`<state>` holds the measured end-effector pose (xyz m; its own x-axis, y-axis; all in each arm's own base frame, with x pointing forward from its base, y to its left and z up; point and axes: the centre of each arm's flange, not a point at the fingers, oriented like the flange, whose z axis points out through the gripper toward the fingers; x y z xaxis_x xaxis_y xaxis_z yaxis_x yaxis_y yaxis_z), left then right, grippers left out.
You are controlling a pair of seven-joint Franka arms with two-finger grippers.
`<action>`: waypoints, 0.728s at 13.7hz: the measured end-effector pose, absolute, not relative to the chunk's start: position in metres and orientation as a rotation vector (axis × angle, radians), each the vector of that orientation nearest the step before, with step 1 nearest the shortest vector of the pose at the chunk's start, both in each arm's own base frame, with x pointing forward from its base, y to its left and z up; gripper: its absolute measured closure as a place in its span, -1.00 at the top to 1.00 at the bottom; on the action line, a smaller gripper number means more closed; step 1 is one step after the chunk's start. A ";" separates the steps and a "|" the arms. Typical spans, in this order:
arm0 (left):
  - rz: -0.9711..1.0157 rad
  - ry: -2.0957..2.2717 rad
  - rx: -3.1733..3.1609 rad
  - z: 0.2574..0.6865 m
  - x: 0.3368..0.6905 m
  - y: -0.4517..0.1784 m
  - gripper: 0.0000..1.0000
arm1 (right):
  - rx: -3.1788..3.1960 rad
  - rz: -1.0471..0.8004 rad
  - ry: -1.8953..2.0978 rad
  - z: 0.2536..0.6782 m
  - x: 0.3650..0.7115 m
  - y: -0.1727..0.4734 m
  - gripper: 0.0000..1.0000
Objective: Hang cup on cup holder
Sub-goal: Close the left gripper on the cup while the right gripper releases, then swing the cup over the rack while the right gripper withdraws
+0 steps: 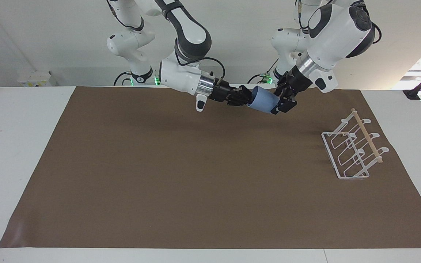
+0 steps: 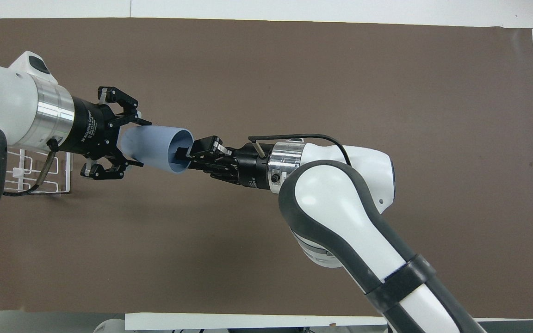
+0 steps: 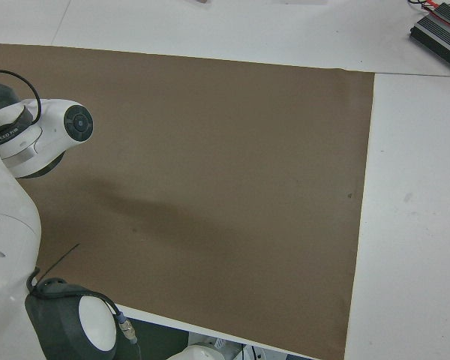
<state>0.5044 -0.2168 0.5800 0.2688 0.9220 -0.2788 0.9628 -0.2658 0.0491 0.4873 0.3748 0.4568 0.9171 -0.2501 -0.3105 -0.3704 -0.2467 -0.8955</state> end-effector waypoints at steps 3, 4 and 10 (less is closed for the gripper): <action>-0.122 1.833 2.387 0.573 0.520 -0.181 0.44 | -1.832 0.133 0.441 0.461 0.495 0.363 0.64; -0.036 1.831 2.444 0.570 0.524 -0.170 0.44 | -1.848 0.142 0.408 0.462 0.504 0.348 0.89; 0.894 1.699 3.047 0.518 0.573 -0.124 0.44 | -2.247 0.149 0.140 0.449 0.563 0.145 0.99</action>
<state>0.5733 -0.1237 0.5184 0.4611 0.6466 0.6078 0.8670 -0.4741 -0.1534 0.5632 0.1452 0.4491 0.9866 -0.0499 -0.1555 -0.1522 -0.6267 -0.7643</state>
